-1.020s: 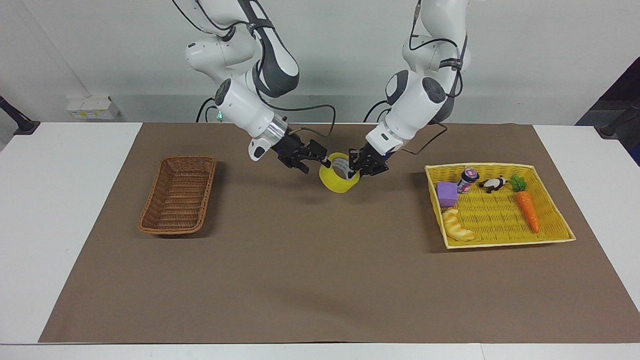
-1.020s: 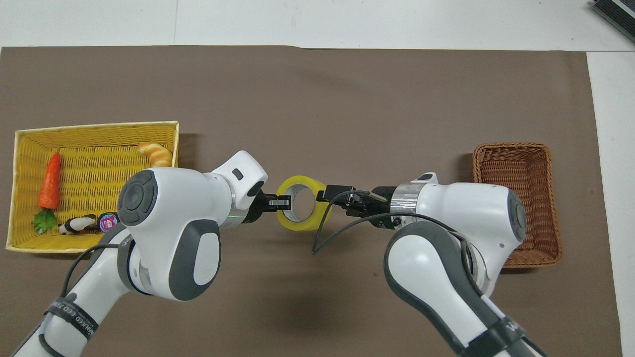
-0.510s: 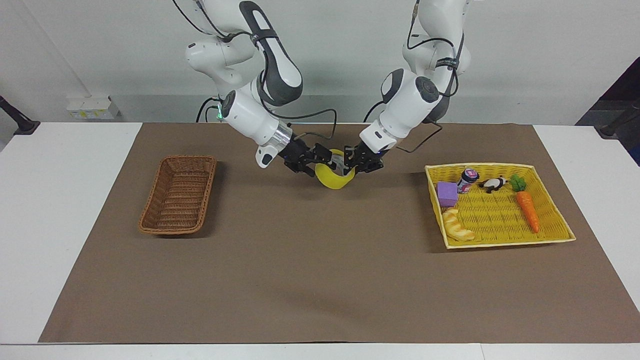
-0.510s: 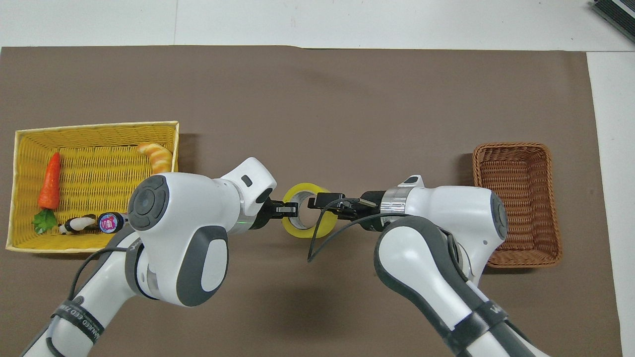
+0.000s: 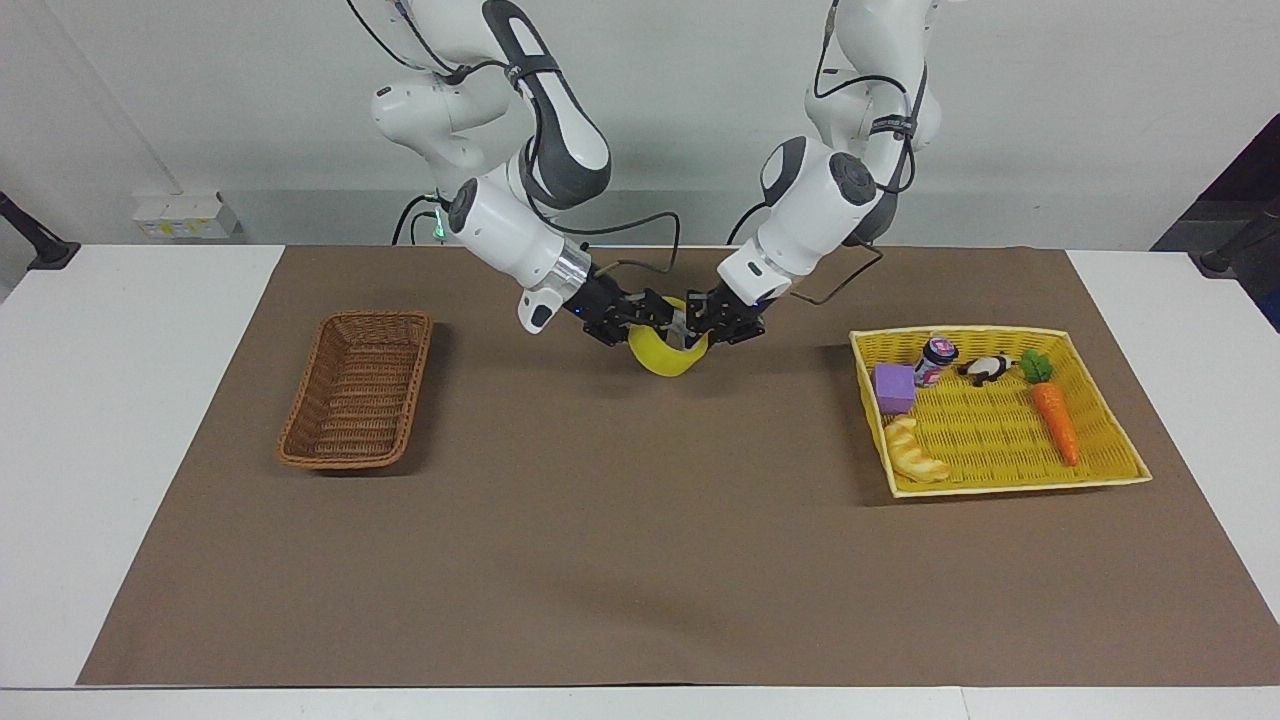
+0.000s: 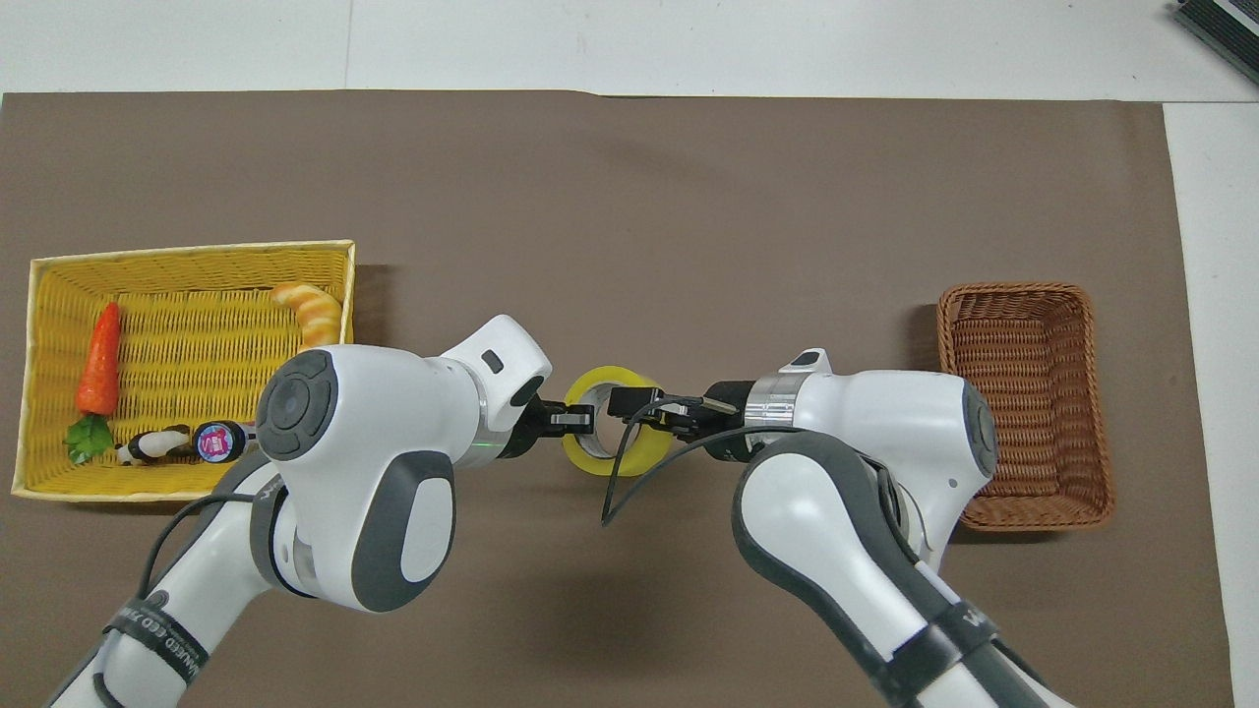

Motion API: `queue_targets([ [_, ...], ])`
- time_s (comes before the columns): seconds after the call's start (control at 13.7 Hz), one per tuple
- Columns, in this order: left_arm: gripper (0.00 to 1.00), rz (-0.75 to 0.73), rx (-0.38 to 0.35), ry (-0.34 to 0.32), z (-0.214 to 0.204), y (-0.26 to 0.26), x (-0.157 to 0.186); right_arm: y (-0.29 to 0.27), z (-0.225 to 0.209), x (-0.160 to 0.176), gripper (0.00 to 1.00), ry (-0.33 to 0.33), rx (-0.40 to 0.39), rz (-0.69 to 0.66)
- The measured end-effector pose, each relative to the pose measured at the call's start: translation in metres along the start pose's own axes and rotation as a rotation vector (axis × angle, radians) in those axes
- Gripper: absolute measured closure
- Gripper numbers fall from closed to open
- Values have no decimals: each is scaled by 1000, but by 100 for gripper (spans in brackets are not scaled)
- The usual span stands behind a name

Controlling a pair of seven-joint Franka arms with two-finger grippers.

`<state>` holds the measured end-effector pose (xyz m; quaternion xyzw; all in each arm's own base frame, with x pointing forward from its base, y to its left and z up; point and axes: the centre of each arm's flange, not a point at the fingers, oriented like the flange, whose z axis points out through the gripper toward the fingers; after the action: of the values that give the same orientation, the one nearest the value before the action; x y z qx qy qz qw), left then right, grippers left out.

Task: Move tape to another basket
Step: 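Close the right gripper on the tape rim beside the left gripper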

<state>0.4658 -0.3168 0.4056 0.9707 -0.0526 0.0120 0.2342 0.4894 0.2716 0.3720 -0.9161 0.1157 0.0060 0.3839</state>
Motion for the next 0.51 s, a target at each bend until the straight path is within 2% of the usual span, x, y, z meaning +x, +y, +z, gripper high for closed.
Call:
queue_targets([
  [0.29, 78, 2, -3, -2, -1, 2, 0, 1, 2, -1, 74, -3, -3, 0],
  [0.36, 78, 3, -5, -3, -2, 4, 0, 1, 3, -1, 80, -4, -3, 0],
  [0.51, 78, 3, -8, -1, -4, 5, 1, 1, 2, 0, 98, -2, -3, 0],
])
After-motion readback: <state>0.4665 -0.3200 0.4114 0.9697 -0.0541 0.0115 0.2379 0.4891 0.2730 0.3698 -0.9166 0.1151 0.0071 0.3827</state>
